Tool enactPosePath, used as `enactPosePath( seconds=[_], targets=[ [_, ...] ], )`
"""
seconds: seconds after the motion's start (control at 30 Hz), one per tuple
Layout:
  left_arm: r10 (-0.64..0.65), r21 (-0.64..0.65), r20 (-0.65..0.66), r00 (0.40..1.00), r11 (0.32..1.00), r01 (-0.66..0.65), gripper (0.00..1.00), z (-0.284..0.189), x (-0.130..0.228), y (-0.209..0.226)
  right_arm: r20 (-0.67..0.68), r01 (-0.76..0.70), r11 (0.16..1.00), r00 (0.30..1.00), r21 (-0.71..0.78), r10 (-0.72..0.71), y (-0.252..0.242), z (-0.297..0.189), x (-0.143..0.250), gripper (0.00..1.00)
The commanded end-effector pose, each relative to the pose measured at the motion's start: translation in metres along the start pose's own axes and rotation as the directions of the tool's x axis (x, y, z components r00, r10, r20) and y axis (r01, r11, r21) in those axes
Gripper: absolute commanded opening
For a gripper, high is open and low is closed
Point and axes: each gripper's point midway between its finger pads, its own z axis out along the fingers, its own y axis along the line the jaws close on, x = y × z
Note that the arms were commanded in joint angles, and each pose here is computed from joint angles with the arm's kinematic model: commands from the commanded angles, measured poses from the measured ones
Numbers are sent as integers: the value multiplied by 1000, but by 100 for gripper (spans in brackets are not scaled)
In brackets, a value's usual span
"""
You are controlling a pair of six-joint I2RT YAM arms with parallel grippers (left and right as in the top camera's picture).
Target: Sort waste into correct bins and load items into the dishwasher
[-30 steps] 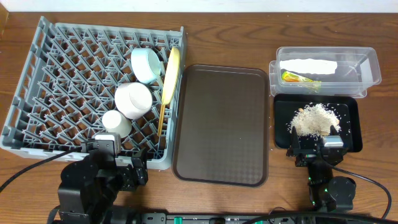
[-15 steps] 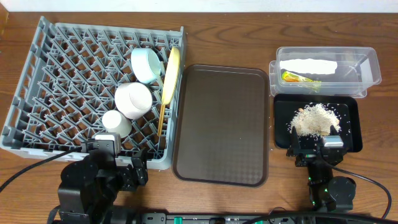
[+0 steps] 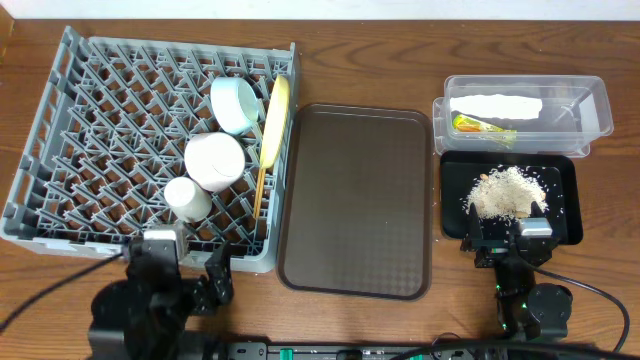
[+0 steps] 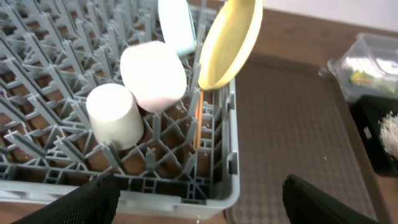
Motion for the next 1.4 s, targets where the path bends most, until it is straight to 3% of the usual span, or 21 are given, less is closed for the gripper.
enactPosePath(
  seconds=[0.0, 0.23, 0.53, 0.97, 1.07, 1.37],
  targets=[
    [9, -39, 40, 999, 999, -7, 87, 11, 15, 13, 1, 12, 1000, 1000, 7, -12, 0, 0, 0, 99],
    [-3, -56, 162, 987, 998, 12, 87, 47, 31, 29, 1, 12, 1000, 1000, 7, -12, 0, 0, 0, 99],
    [21, -35, 327, 945, 999, -10, 87, 79, 18, 33, 1, 12, 1000, 1000, 7, -12, 0, 0, 0, 99],
    [119, -47, 571, 812, 993, -113, 87, 92, -11, 31, 1, 12, 1000, 1000, 7, -12, 0, 0, 0, 99],
    [158, -70, 562, 812, 987, -144, 87, 95, -7, 33, 0, 12, 1000, 1000, 7, -12, 0, 0, 0, 99],
    [140, -79, 406, 903, 990, -118, 87, 116, 31, 44, 0, 12, 1000, 1000, 7, -12, 0, 0, 0, 99]
  ],
)
